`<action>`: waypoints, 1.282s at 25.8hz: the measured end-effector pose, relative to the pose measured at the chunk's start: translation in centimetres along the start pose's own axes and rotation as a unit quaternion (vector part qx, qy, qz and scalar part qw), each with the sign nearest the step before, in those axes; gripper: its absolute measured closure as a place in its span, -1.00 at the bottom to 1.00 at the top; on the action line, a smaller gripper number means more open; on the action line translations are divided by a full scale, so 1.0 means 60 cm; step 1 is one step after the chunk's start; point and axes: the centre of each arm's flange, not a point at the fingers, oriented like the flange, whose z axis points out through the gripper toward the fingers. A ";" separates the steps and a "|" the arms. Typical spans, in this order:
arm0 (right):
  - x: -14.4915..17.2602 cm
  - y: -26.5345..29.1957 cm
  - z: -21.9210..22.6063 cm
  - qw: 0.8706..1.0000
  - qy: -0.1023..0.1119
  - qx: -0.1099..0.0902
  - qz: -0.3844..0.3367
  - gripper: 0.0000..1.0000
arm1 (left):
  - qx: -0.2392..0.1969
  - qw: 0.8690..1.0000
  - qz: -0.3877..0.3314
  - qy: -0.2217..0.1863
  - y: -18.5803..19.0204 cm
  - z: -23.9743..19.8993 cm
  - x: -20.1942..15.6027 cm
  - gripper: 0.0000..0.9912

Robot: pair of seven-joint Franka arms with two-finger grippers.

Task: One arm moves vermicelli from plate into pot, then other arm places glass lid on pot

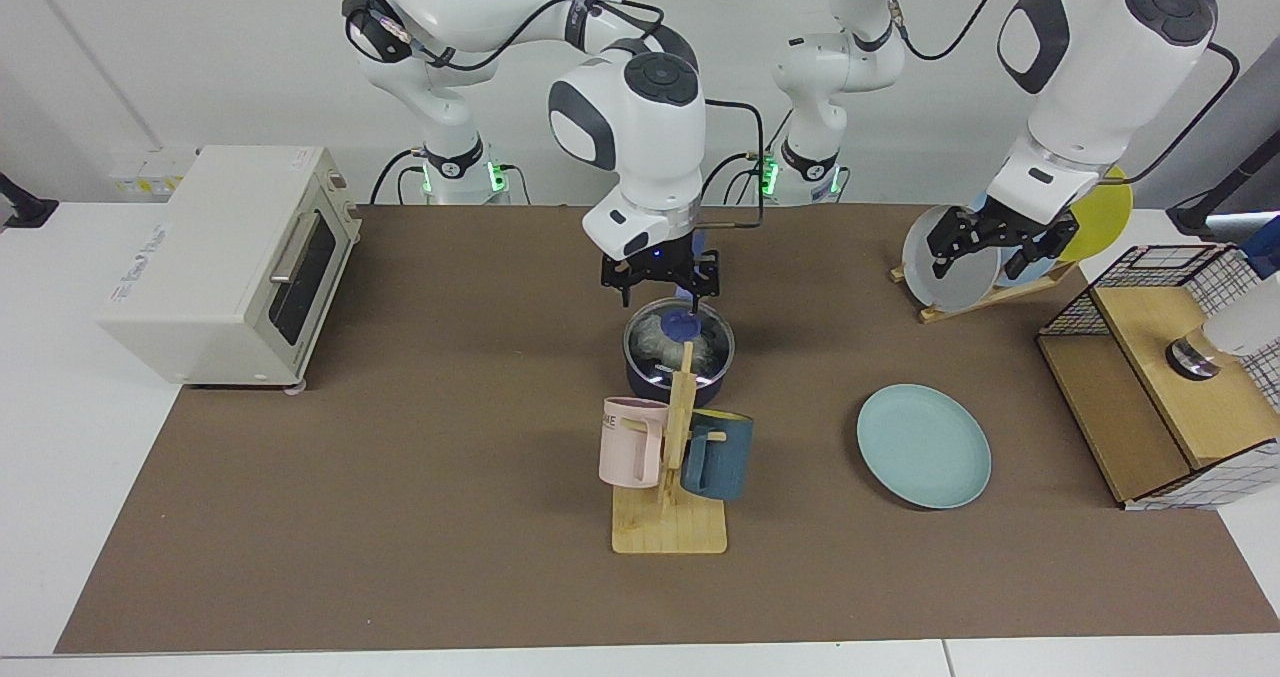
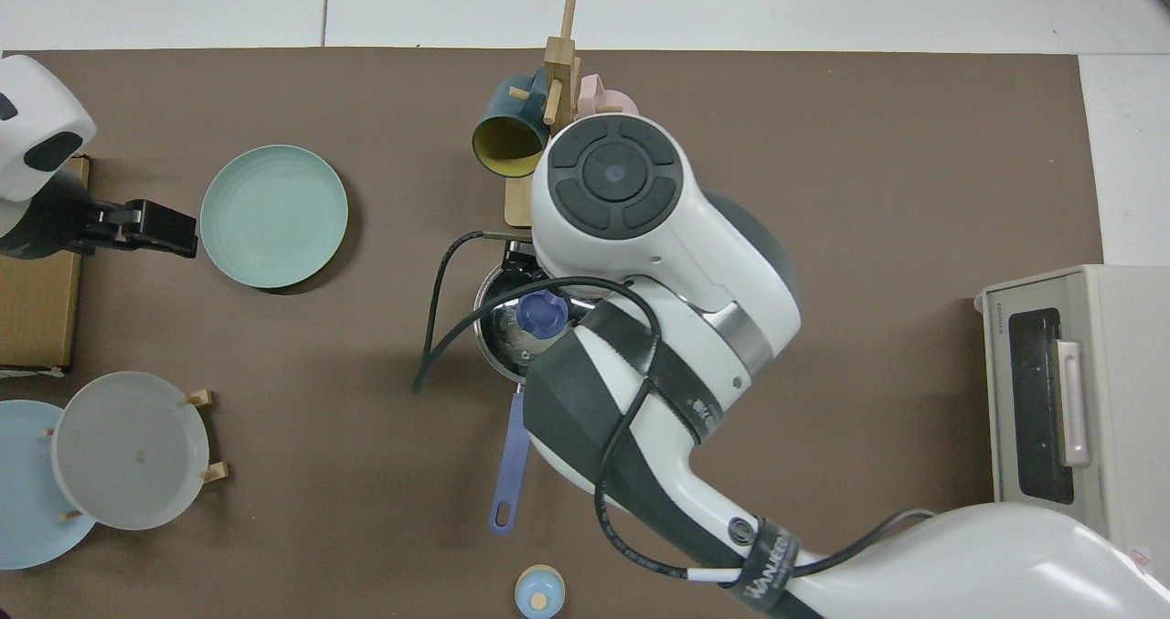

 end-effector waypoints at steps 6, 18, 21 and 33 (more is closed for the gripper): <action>0.086 0.154 -0.074 1.000 0.000 0.016 -0.027 -1.00 | 0.000 1.000 0.000 0.000 0.000 0.000 0.000 -1.00; 0.182 0.464 -0.137 0.997 0.005 -0.030 -0.077 -1.00 | 0.000 1.000 0.000 0.000 0.000 0.000 0.000 -1.00; 0.173 0.487 -0.150 0.996 0.002 -0.035 -0.080 -1.00 | 0.000 1.000 0.000 0.000 0.000 0.000 0.000 -1.00; 0.105 0.571 -0.247 0.997 0.009 -0.045 -0.057 -1.00 | 0.000 1.000 0.000 0.000 0.000 0.000 0.000 -1.00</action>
